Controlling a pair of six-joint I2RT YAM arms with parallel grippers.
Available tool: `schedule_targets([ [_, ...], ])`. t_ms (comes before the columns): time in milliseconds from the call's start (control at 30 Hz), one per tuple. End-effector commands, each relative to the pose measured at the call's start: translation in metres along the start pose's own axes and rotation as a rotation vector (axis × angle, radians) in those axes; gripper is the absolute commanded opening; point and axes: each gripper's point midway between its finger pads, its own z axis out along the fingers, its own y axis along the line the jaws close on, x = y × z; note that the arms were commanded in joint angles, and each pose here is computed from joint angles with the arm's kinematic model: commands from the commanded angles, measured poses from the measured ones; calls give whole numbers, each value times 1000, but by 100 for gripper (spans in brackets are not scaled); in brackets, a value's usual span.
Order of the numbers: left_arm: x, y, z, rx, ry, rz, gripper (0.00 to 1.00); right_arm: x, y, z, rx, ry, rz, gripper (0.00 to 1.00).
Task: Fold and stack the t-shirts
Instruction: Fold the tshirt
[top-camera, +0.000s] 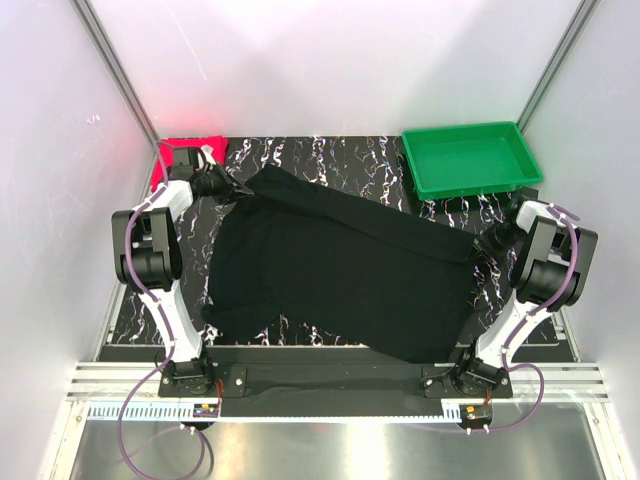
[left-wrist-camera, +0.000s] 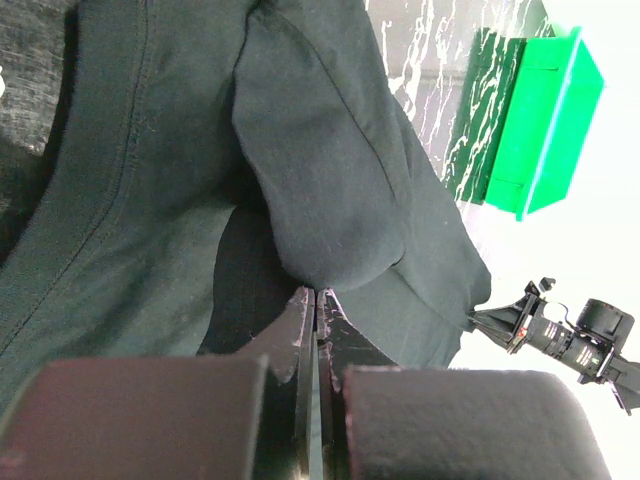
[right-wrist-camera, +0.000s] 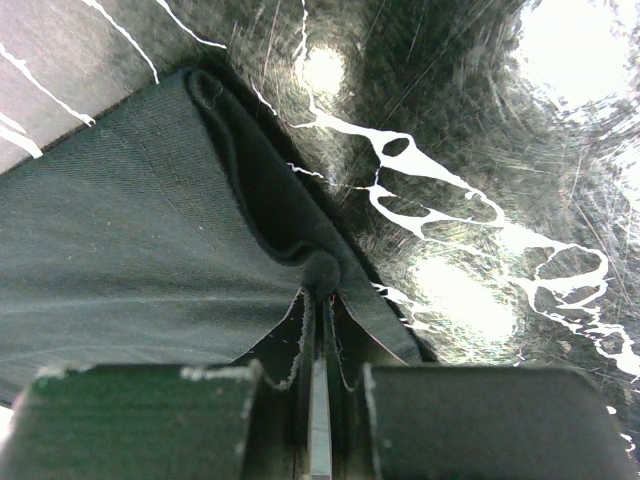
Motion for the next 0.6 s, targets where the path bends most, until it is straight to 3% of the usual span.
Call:
schedule_targets([
  [0, -13, -24, -22, 38, -63, 70, 0, -7, -4, -4, 13, -37, -12, 6],
  [567, 10, -19, -37, 21, -61, 65, 0, -5, -5, 1, 14, -22, -11, 7],
])
